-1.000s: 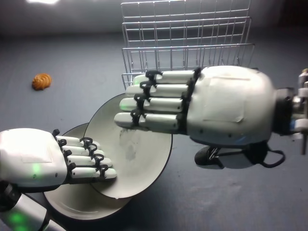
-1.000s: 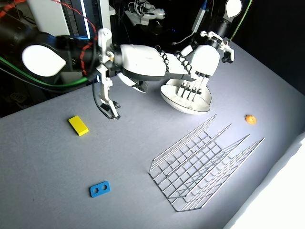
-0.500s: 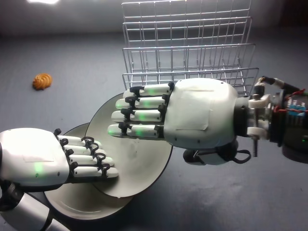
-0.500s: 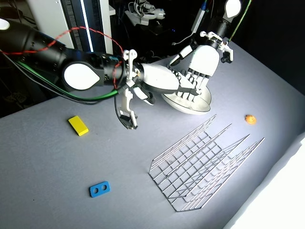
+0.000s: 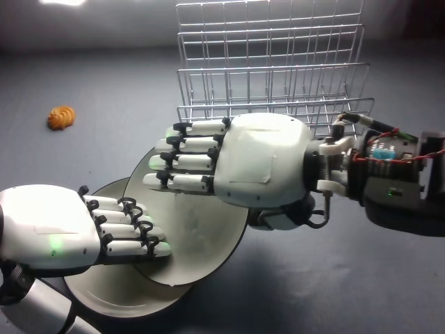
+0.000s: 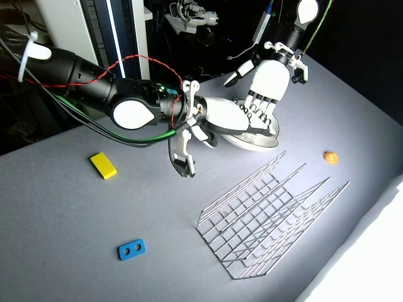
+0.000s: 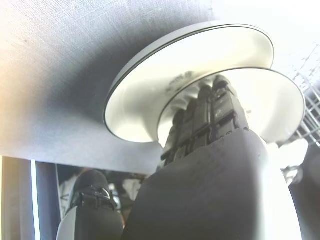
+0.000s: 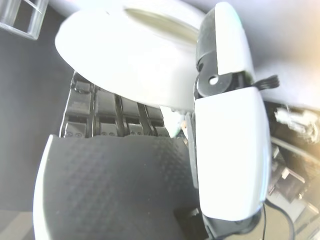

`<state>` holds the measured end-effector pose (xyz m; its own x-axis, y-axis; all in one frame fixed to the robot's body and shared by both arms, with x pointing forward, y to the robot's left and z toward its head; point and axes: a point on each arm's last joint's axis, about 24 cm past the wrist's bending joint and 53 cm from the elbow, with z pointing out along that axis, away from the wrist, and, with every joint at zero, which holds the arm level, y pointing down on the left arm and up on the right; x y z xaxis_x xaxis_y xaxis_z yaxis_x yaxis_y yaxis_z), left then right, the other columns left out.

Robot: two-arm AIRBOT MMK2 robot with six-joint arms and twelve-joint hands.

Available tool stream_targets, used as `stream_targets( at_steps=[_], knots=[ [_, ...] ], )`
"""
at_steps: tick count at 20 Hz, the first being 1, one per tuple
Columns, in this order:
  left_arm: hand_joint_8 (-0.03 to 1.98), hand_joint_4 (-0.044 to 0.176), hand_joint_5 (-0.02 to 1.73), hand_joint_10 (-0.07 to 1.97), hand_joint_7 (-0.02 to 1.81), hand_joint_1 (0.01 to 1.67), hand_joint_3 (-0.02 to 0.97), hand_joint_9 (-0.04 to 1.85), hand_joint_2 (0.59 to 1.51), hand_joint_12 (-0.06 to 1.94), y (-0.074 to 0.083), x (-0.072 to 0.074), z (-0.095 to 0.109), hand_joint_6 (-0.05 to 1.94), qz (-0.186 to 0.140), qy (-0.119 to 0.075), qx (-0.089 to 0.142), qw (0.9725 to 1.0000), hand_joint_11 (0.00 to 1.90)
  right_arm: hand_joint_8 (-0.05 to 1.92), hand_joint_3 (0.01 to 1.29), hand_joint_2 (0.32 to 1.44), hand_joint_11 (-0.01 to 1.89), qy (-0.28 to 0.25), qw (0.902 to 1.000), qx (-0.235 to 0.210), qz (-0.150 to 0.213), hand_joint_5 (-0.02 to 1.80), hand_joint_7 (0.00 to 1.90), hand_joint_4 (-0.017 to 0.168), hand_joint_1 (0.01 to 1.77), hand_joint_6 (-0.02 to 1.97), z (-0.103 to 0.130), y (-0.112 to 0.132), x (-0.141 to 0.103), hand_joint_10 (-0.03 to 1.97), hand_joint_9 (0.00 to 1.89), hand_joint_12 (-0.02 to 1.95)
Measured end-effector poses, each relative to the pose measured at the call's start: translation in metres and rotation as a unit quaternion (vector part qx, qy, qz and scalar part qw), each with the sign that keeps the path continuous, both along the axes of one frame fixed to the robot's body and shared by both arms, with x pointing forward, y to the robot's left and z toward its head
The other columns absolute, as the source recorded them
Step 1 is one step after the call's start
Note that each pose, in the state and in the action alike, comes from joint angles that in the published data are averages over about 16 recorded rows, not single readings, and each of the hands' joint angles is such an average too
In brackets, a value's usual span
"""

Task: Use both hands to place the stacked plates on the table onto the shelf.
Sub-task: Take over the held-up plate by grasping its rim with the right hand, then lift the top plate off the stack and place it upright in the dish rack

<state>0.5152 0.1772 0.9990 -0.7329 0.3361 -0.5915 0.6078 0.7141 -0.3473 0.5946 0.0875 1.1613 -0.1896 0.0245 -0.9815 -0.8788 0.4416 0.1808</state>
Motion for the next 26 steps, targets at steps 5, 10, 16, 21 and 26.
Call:
stream_targets(
  at_steps=[5,10,16,21,26],
  knots=[
    [-0.02,0.006,0.01,-0.01,-0.01,0.02,0.015,0.01,1.066,-0.02,0.0,0.0,0.0,-0.01,0.0,0.0,0.0,1.0,0.02,0.01,0.02,0.98,0.01,-0.005,0.9999,-0.008,-0.004,0.01,0.02,0.0,1.16,0.02,-0.003,0.008,0.009,0.0,0.02,0.18],
    [-0.02,0.005,0.01,0.0,-0.01,0.02,0.015,0.01,1.065,-0.02,0.001,0.001,0.0,-0.01,0.001,0.0,0.0,1.0,0.02,0.02,0.02,0.98,0.01,-0.011,0.9998,-0.016,-0.006,0.01,0.02,0.0,1.16,0.02,-0.002,0.013,0.014,0.0,0.02,0.18],
    [-0.02,0.004,0.01,0.0,-0.01,0.02,0.015,0.01,1.064,-0.01,0.002,0.002,0.0,-0.02,0.003,0.0,0.0,1.0,0.02,0.27,0.02,0.99,0.15,-0.03,0.9994,-0.018,-0.003,0.17,0.2,-0.001,1.16,0.34,0.006,0.017,0.015,0.21,0.21,0.45],
    [-0.02,0.001,0.01,0.01,-0.01,0.02,0.015,0.02,1.066,-0.01,0.003,0.004,0.001,-0.03,0.007,-0.001,-0.001,1.0,0.02,0.59,0.01,0.99,0.34,-0.044,0.9989,-0.014,0.003,0.38,0.42,-0.001,1.16,0.75,0.014,0.018,0.012,0.4,0.46,0.78],
    [-0.01,0.003,0.0,0.01,0.0,0.02,0.014,0.02,1.072,-0.01,0.004,0.012,0.006,-0.03,0.017,-0.005,-0.008,0.9998,0.02,0.91,0.01,0.98,0.56,-0.051,0.9986,-0.008,0.012,0.6,0.66,-0.003,1.17,1.14,0.019,0.021,0.004,0.6,0.73,1.13]
  ],
)
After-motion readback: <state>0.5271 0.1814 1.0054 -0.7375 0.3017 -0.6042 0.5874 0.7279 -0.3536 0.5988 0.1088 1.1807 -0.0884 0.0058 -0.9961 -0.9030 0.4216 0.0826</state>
